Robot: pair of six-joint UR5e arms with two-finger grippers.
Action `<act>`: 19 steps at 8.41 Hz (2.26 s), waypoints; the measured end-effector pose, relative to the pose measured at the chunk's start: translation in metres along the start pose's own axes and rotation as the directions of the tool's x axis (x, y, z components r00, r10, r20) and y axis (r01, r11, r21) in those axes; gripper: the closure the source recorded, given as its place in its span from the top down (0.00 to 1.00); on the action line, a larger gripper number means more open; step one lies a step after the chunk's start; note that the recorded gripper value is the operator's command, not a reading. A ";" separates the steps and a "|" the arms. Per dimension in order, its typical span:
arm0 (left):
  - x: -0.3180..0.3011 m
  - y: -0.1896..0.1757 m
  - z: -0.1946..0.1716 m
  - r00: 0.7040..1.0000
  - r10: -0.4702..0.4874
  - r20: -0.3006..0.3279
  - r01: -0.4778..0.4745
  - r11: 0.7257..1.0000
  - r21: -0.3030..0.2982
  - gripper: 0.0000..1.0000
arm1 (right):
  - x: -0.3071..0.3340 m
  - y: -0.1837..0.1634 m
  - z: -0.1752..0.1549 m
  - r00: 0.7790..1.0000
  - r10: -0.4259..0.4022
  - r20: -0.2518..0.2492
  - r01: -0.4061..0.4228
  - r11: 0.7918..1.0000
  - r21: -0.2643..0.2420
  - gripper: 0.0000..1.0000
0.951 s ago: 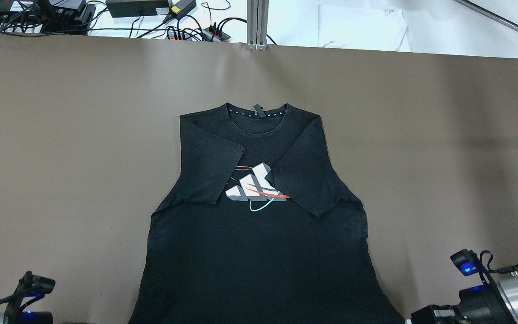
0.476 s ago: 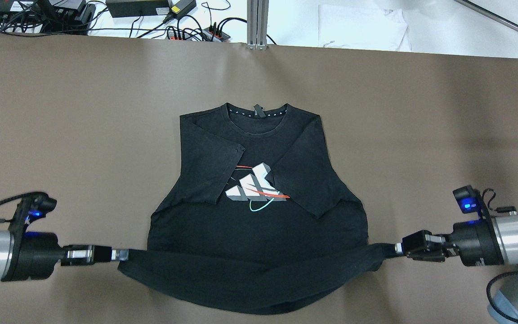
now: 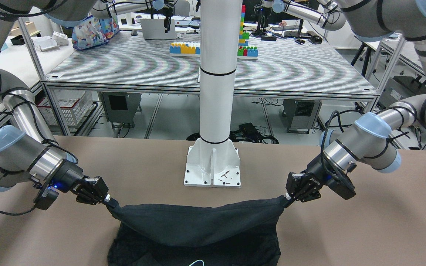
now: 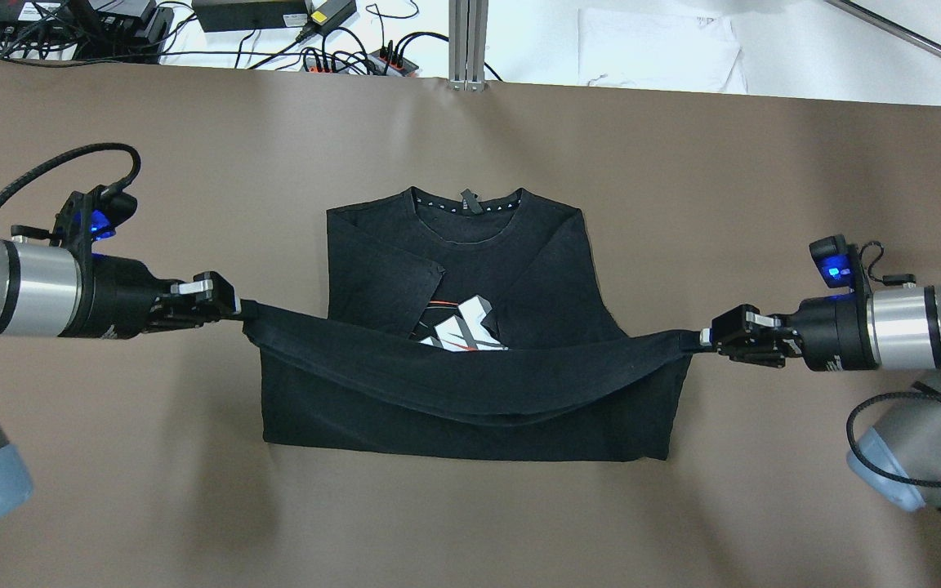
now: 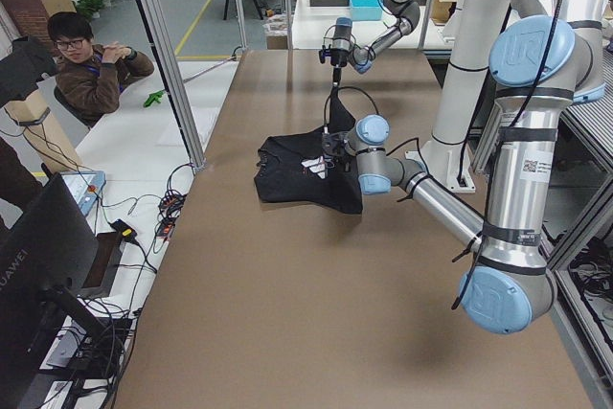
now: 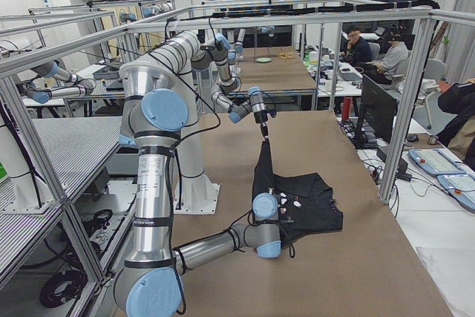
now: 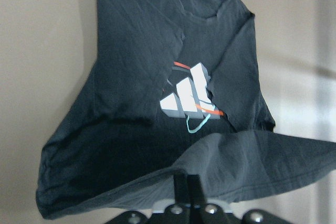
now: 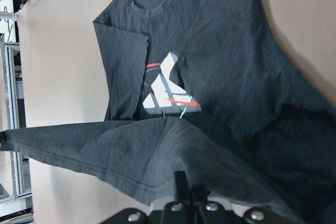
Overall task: Fold clothes
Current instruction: 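Lift the hem with both grippers and fold it toward the collar, then lay the hem down near the collar and open both grippers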
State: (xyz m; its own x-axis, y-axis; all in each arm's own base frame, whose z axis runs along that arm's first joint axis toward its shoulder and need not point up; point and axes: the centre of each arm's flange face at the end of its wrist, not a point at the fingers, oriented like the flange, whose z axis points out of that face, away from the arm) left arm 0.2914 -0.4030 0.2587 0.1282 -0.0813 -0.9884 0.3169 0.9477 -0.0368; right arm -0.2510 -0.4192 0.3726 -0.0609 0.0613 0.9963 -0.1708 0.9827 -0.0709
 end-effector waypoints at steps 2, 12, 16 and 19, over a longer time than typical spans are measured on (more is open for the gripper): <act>-0.008 -0.050 0.028 0.998 -0.034 0.057 0.031 0.998 0.057 0.00 | 0.002 -0.053 0.011 0.997 -0.046 -0.060 0.050 0.996 0.068 0.00; -0.041 -0.183 0.110 0.972 -0.114 0.205 0.079 0.982 0.174 0.00 | 0.017 -0.205 0.095 0.961 -0.057 -0.272 0.133 0.954 0.268 0.00; -0.061 -0.220 0.119 0.968 -0.091 0.233 0.045 0.979 0.197 0.00 | -0.003 -0.218 0.108 0.949 -0.038 -0.313 0.132 0.949 0.286 0.00; -0.039 -0.223 0.123 0.973 -0.100 0.209 0.057 0.978 0.201 0.00 | -0.028 -0.223 0.117 0.952 -0.037 -0.304 0.128 0.950 0.286 0.00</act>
State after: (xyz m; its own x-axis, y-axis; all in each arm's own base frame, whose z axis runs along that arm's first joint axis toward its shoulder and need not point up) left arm 0.3314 -0.6488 0.3232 0.2893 -0.2382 -0.9271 0.5063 0.8601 -0.0631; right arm -0.3259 -0.6604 0.3543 0.2476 0.0750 0.9659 -0.4512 0.8912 0.0465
